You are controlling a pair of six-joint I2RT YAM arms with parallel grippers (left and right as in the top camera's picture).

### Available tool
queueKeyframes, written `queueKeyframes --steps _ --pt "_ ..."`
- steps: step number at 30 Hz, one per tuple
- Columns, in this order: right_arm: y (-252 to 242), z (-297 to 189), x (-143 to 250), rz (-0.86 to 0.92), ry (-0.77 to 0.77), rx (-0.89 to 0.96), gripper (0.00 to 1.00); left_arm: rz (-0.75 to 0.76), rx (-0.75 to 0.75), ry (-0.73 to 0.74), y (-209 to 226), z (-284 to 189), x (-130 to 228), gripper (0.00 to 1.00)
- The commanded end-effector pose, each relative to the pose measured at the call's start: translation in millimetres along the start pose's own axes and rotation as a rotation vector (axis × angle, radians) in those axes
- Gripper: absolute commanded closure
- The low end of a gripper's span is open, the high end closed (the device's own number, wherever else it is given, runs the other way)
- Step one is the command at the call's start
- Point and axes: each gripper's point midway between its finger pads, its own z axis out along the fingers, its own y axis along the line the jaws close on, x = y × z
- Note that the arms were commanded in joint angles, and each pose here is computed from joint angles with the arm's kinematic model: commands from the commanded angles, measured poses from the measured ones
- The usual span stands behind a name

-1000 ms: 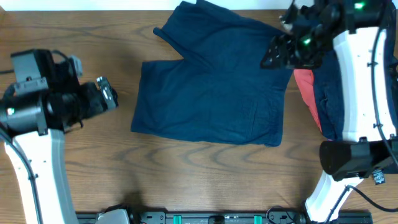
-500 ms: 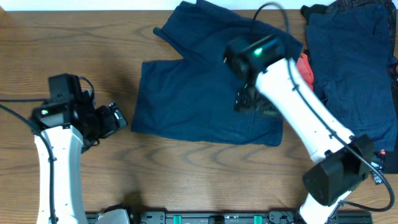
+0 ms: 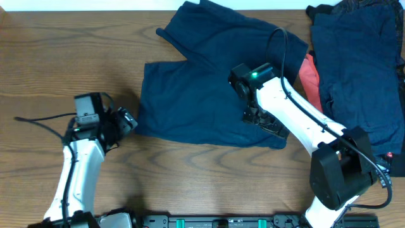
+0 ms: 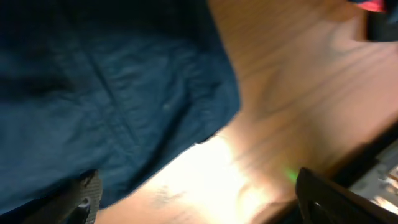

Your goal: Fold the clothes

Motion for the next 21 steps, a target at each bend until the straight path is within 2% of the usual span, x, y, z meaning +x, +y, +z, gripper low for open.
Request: queueKeyframes --steps 1,7,15,21 --pt "12 -7 4 -0.061 0.032 -0.095 0.01 0.010 0.006 -0.003 -11 9 3 0.07" --pt "20 -29 -1 -0.100 0.046 -0.250 0.01 0.084 -0.029 0.033 -20 22 19 0.07" --pt "-39 -59 -23 0.019 0.028 -0.306 0.01 0.104 -0.086 0.068 -13 37 28 0.07" --pt "-70 -57 -32 0.087 -0.018 -0.295 0.16 0.103 -0.081 0.063 -15 50 25 0.07"
